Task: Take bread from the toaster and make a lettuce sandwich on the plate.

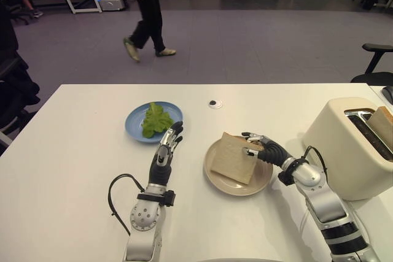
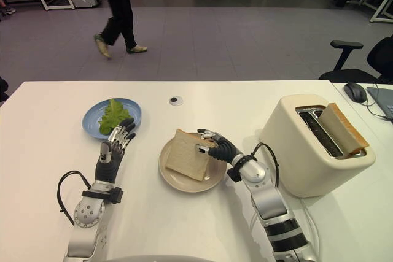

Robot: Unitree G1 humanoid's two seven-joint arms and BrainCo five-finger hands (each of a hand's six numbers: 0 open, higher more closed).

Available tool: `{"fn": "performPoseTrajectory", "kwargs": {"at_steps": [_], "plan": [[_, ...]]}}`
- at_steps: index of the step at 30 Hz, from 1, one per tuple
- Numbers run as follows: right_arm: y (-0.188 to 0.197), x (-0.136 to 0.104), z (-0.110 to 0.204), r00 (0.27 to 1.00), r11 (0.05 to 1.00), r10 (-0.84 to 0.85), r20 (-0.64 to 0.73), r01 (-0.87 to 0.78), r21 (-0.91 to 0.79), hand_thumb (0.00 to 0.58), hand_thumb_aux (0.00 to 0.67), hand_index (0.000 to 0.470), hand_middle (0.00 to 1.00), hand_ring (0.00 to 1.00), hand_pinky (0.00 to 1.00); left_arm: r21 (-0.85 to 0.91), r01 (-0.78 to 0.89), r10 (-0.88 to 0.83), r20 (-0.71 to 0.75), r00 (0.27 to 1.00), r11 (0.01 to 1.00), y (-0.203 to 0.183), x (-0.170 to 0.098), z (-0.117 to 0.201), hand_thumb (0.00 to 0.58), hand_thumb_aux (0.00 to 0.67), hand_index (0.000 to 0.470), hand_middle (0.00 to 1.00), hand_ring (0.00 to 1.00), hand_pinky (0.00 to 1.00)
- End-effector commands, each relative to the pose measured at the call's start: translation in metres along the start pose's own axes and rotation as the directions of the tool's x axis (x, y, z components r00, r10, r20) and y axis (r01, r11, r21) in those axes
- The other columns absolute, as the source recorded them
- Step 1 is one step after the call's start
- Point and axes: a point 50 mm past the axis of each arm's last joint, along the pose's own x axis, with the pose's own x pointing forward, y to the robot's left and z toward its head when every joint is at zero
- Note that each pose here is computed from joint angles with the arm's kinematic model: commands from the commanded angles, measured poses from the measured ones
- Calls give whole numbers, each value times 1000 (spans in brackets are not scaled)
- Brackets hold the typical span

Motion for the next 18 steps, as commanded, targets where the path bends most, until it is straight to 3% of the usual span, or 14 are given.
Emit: {"fn": "performPoseTrajectory", "kwargs": {"at_steps": [1,6,11,14,18], "plan": [[-7,-1,-5,999,999,-22,-37,20,-46,0,0,0,0,0,0,6,-1,1,-15,1000,1000,2,-2,-1,0,0,0,0,0,0],[-21,-4,12,988,985,-138,69,144,-94,0,0,0,0,0,0,12,1,0,-11,1000,1000,4,0,0,0,0,0,0,0,0],[-26,-15,49,907,951,-268,323,304,-63,0,0,0,0,0,0,35,9,-9,10,1000,999,7,3,5,0,0,0,0,0,0],[-18,-30,65,830,934,-343,441,349,70,0,0,0,0,0,0,143,27,-35,55,998,989,20,18,16,0,0,0,0,0,0],[-8,-40,63,798,911,-412,440,358,203,0,0,0,0,0,0,428,13,-43,60,997,903,56,61,32,0,0,0,0,0,0]]}}
